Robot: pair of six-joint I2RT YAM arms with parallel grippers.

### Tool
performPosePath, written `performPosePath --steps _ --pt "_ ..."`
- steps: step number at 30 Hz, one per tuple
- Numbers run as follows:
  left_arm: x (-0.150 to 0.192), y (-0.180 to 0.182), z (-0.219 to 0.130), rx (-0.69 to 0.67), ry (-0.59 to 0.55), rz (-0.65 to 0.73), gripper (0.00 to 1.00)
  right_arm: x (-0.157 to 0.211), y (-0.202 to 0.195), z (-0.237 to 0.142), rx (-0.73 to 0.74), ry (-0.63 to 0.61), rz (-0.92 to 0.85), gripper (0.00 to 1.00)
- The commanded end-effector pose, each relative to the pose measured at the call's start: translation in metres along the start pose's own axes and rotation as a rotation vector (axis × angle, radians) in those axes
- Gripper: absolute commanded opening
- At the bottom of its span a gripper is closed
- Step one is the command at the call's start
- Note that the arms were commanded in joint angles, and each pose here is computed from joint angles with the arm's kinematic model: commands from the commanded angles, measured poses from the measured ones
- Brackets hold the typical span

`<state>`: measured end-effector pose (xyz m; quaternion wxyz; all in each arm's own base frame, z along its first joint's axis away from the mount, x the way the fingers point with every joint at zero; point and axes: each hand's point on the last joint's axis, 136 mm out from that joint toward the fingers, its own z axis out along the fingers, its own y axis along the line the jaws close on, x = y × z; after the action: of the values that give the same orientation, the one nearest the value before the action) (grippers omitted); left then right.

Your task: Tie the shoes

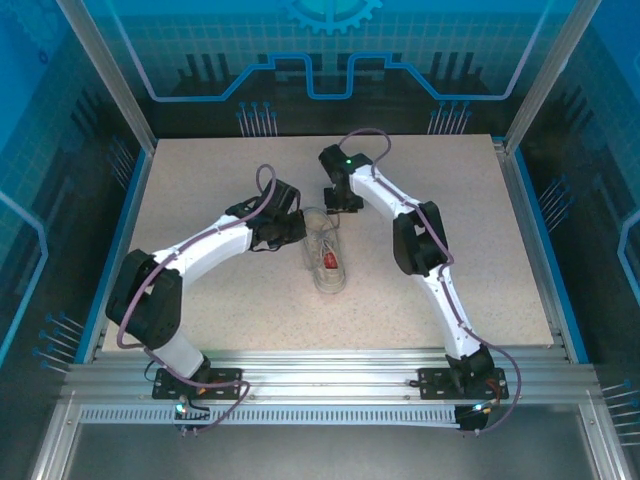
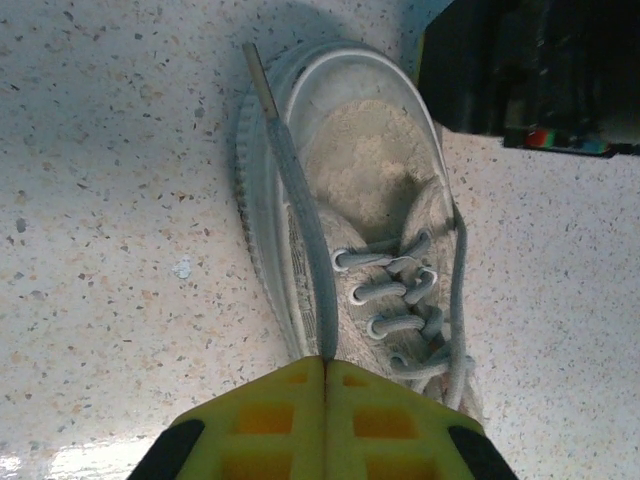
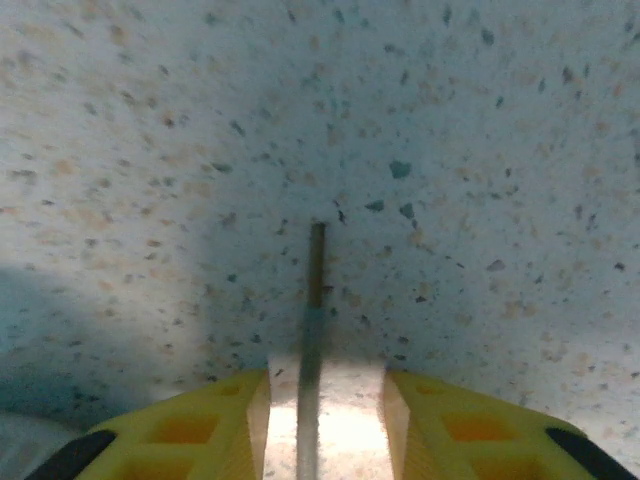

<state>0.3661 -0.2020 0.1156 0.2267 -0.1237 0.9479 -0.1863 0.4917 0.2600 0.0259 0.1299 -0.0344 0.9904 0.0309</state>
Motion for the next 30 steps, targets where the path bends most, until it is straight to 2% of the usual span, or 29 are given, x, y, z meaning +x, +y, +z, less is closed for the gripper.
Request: performPosePath --steps 1,4,6,10,12,15,20,26,30 --pt "-0.002 -0.008 0.003 0.029 0.010 0.033 0.00 0.023 -0.014 0.015 0.087 0.095 -0.032 0.38" --pt "-0.002 -0.008 0.005 0.026 0.013 0.036 0.00 0.035 -0.022 0.022 0.122 0.137 -0.038 0.37" --pt "-0.003 -0.009 0.005 0.026 0.014 0.037 0.00 0.046 -0.027 0.024 0.134 0.172 -0.040 0.31" --pt "-0.005 -0.011 0.003 0.031 0.013 0.047 0.00 0.061 -0.036 0.021 0.109 0.209 -0.032 0.10" --pt "-0.006 -0.015 0.000 0.043 0.008 0.062 0.00 0.063 -0.041 0.012 0.097 0.185 -0.029 0.00" --pt "-0.007 -0.025 -0.009 0.104 -0.001 0.114 0.00 0.061 -0.051 -0.008 0.074 0.123 -0.014 0.00" --pt "-0.010 -0.048 -0.032 0.236 -0.054 0.189 0.00 0.045 -0.060 -0.068 0.037 -0.069 0.010 0.00" --pt "-0.017 -0.068 -0.067 0.358 -0.155 0.284 0.00 0.030 -0.046 -0.130 -0.060 -0.280 -0.002 0.00" --pt "-0.022 -0.071 -0.090 0.380 -0.230 0.361 0.00 0.021 -0.036 -0.167 -0.108 -0.398 -0.021 0.00"
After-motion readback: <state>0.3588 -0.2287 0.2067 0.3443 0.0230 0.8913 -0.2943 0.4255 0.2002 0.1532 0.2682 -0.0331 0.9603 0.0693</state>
